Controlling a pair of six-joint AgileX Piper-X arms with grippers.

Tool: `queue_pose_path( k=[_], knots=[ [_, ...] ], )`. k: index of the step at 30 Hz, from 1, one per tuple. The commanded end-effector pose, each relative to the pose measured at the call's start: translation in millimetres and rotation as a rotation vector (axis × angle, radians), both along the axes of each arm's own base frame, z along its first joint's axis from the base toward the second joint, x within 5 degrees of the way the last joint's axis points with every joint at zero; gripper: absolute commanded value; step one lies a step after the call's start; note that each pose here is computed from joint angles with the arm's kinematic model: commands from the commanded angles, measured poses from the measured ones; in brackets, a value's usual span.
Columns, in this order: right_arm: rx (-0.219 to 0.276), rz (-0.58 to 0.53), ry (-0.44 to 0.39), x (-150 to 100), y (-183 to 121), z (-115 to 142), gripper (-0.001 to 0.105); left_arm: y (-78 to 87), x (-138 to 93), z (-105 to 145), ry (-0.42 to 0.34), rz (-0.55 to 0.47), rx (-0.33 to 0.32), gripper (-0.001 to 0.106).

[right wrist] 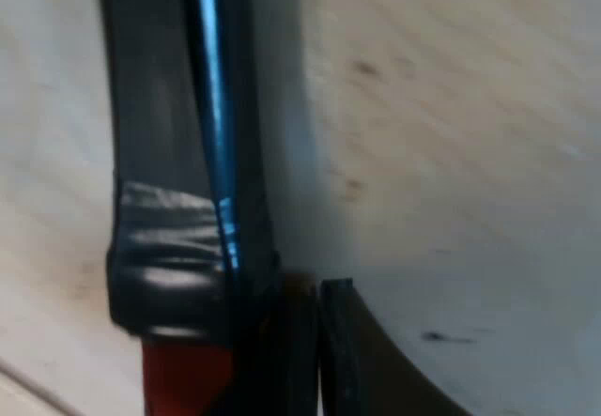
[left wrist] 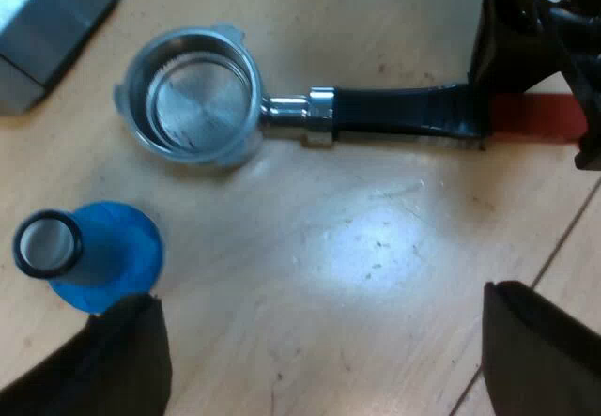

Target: Put the handle in the coffee machine

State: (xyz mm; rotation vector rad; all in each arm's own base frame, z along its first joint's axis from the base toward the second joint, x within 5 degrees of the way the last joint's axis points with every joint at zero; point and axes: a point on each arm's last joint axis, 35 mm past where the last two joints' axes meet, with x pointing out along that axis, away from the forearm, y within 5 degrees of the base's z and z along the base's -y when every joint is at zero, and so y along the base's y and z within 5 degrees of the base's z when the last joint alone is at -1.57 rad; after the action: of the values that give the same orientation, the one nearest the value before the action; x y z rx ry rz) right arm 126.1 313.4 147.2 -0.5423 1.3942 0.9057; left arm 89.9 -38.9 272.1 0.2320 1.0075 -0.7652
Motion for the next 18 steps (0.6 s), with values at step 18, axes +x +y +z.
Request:
queue_pose_path(
  k=[18],
  knots=[
    [0.148,-0.047,0.016,-5,21,2,0.0,6.8,4,15,-0.077,0.088,0.095,0.069]
  ],
)
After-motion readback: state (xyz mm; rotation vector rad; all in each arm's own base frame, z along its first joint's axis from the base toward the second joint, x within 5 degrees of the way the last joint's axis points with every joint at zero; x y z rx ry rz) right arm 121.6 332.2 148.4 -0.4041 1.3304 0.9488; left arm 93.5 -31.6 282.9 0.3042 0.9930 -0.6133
